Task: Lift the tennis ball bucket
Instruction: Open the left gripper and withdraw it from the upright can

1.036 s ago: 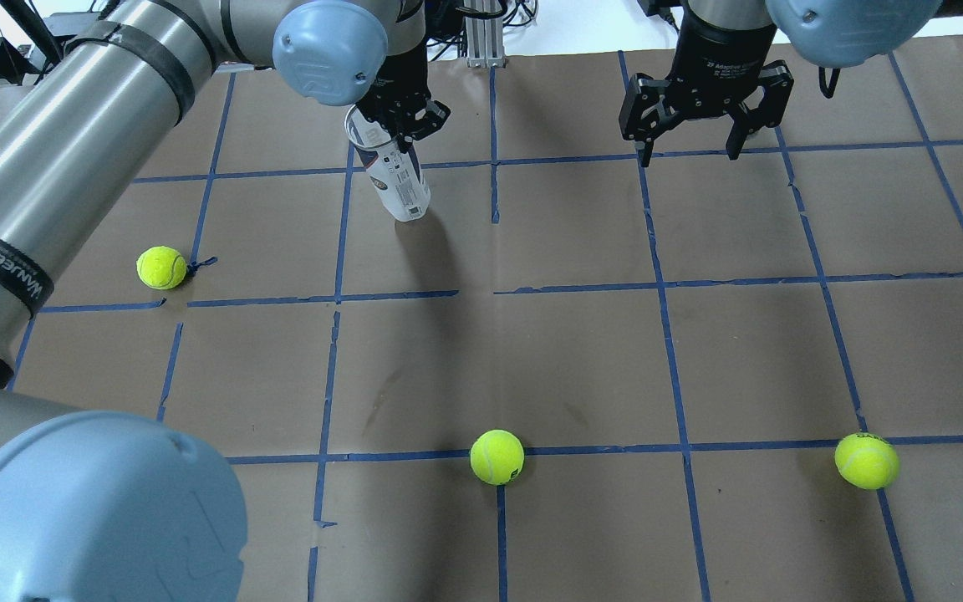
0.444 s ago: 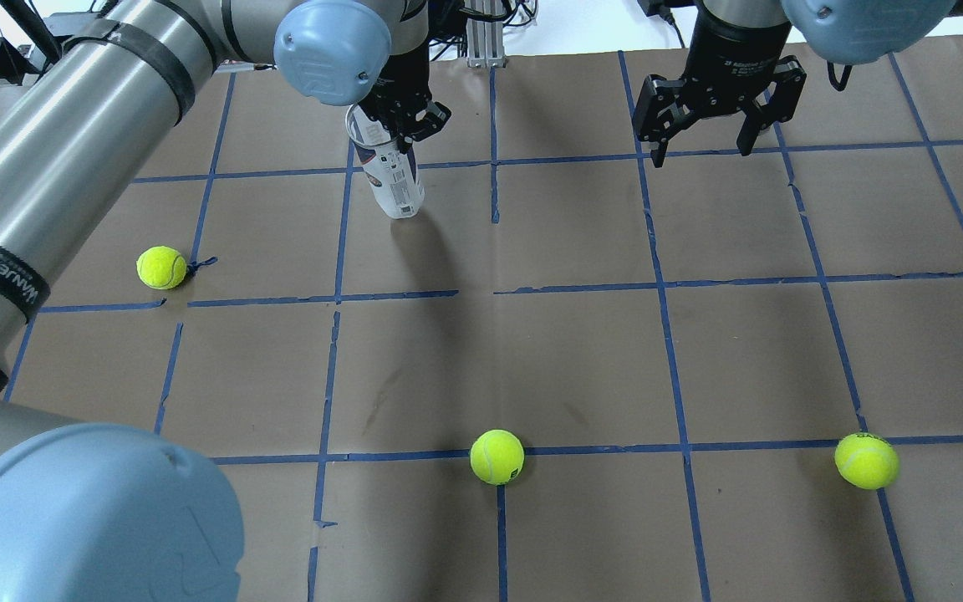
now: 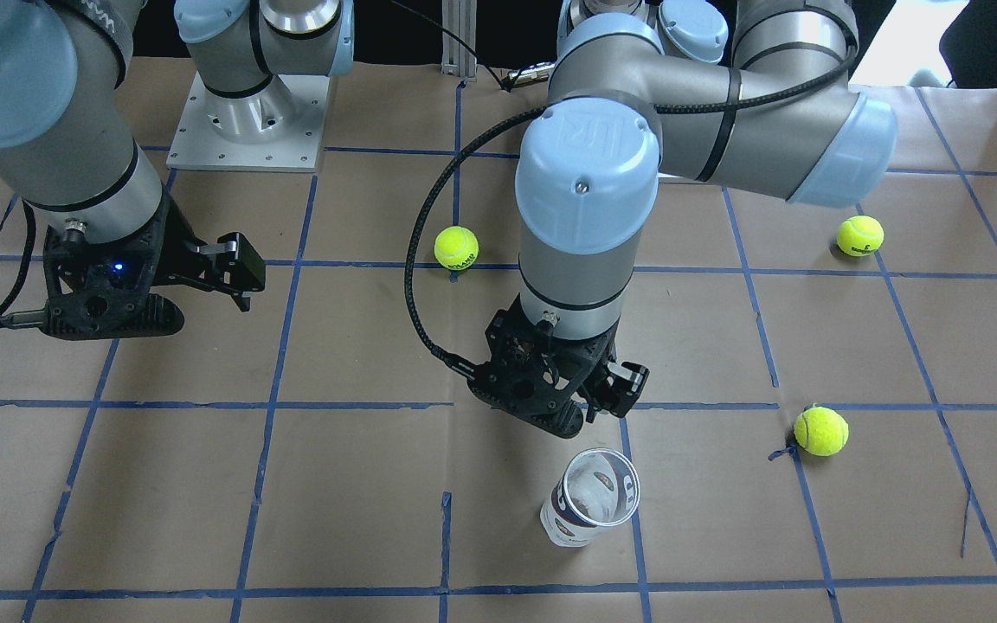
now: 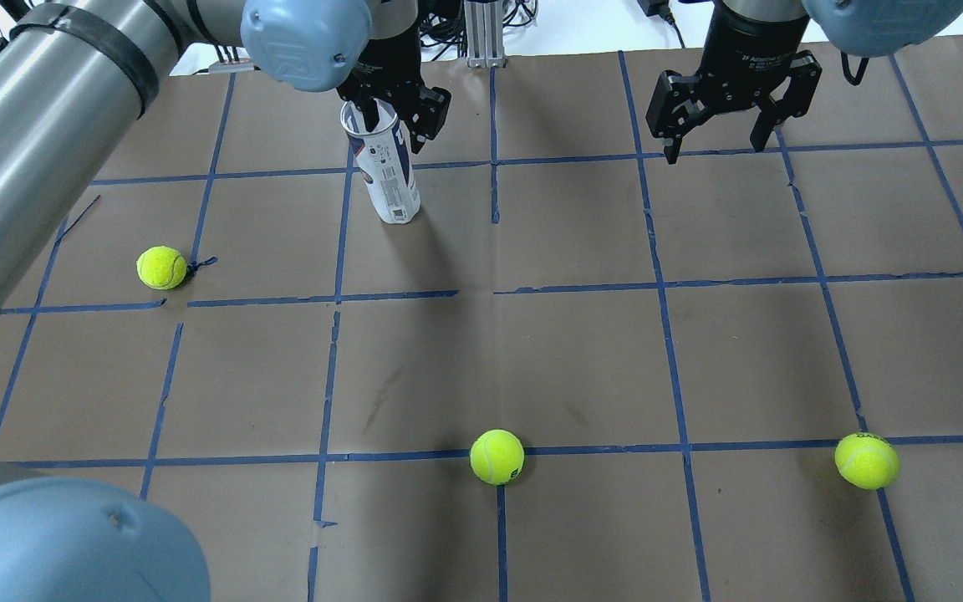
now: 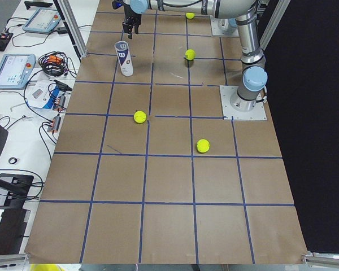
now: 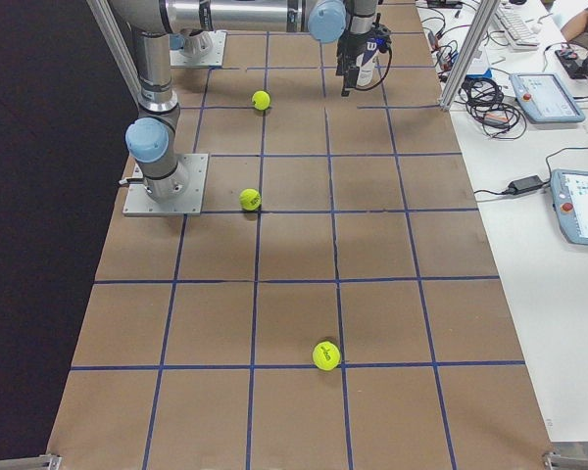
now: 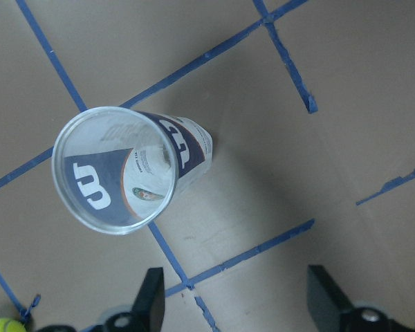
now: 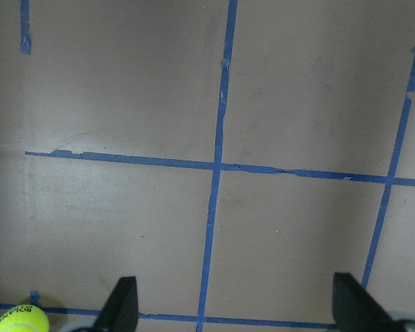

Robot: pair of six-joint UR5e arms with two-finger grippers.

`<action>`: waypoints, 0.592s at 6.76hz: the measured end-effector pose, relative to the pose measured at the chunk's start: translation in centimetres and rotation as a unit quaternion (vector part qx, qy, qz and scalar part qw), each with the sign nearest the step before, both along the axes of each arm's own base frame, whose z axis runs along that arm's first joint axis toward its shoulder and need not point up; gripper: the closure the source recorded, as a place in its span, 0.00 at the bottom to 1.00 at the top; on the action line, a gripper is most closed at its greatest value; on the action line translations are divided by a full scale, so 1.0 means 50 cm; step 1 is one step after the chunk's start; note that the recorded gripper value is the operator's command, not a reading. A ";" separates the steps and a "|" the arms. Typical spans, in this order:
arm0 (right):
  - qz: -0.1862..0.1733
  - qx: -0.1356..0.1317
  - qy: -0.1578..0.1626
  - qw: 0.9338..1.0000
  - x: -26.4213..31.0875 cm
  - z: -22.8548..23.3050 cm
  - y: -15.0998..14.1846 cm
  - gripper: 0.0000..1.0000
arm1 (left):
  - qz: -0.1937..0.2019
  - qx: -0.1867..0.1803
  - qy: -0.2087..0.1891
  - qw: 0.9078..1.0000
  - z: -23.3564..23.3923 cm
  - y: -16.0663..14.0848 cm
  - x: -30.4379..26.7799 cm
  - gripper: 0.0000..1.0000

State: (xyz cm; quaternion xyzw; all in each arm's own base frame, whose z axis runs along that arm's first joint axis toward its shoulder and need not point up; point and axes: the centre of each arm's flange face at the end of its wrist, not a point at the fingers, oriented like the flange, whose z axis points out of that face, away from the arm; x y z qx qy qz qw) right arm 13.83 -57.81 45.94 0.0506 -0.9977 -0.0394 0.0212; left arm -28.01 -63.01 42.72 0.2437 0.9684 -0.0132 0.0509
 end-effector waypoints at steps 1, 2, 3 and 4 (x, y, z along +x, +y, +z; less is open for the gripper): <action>0.000 -0.002 0.009 1.000 -0.005 0.019 0.010 0.00 | 0.007 -0.004 0.001 1.000 0.056 0.029 0.022 0.00; 0.000 -0.004 0.013 1.000 -0.007 0.033 0.020 0.00 | 0.025 -0.010 0.006 1.000 0.117 0.059 0.062 0.00; -0.001 -0.004 0.014 1.000 -0.009 0.040 0.023 0.00 | 0.053 -0.014 0.011 0.998 0.163 0.088 0.111 0.00; -0.002 -0.005 0.015 1.000 -0.011 0.044 0.024 0.00 | 0.087 -0.011 0.015 0.996 0.177 0.119 0.153 0.00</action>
